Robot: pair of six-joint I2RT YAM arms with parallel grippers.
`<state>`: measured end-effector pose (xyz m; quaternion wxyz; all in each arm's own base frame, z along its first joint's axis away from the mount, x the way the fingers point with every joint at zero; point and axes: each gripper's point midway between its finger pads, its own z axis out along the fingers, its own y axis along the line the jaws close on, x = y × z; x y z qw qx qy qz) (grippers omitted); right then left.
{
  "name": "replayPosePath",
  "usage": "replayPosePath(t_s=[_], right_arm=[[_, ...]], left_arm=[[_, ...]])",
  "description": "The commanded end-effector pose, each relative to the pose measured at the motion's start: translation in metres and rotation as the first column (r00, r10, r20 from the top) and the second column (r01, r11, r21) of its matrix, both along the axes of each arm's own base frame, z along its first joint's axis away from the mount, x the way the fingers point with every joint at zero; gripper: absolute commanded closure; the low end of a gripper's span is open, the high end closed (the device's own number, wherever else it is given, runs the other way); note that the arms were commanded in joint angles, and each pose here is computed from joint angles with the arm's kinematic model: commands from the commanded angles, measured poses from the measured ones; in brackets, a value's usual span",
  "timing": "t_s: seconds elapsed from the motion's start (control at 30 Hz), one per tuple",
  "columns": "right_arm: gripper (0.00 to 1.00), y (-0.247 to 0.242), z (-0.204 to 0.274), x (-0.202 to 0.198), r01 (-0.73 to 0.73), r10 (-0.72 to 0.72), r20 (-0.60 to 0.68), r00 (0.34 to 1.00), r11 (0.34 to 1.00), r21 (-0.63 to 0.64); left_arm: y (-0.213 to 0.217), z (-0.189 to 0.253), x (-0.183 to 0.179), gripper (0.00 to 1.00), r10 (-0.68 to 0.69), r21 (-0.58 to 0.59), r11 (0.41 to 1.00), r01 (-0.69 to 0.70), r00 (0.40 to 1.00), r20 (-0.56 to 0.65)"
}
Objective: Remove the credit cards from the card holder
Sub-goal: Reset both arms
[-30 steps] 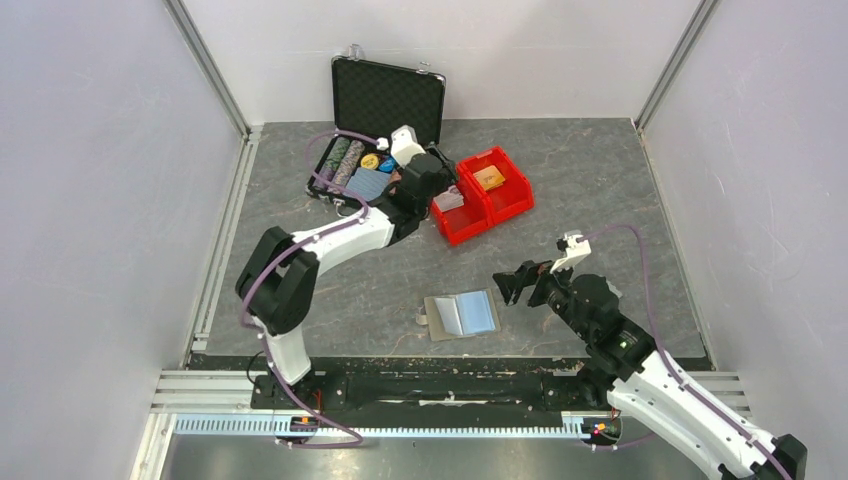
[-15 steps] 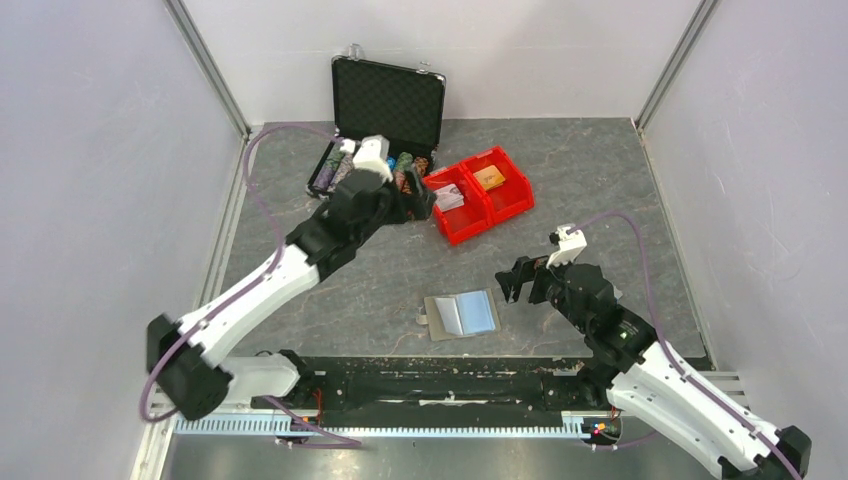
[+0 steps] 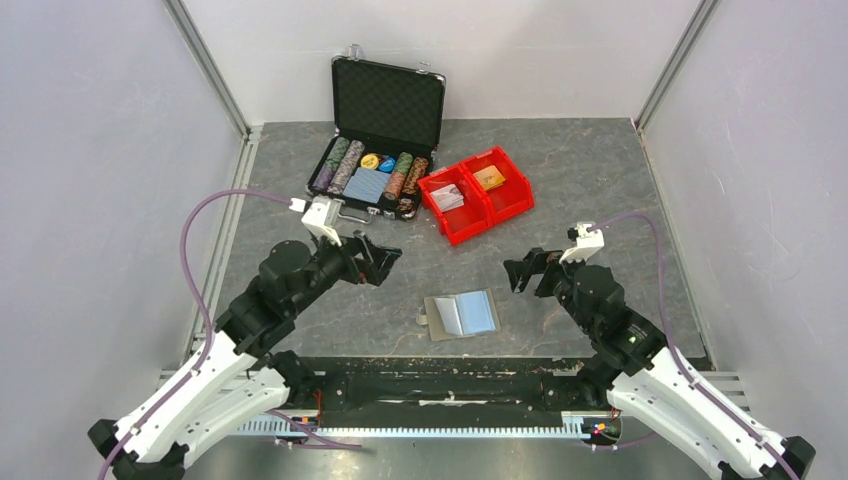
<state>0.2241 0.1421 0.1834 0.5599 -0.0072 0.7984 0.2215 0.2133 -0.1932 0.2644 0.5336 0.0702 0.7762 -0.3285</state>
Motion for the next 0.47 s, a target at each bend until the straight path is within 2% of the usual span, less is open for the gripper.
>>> replayPosePath(t_s=[0.0, 0.43], right_arm=[[0.02, -0.0035, 0.0189, 0.0048, 0.057, -0.06, 0.036, 0.998, 0.994, 0.089], [0.02, -0.0017, 0.0232, 0.0052, 0.061, -0.068, 0.045, 0.997, 0.989, 0.138]], left_arm=[[0.003, -0.0024, -0.0084, 0.0, -0.04, 0.043, 0.998, 0.038, 0.999, 0.025], [0.0073, -0.0104, -0.0059, 0.0, -0.012, 0.077, 0.997, 0.013, 1.0, -0.007]])
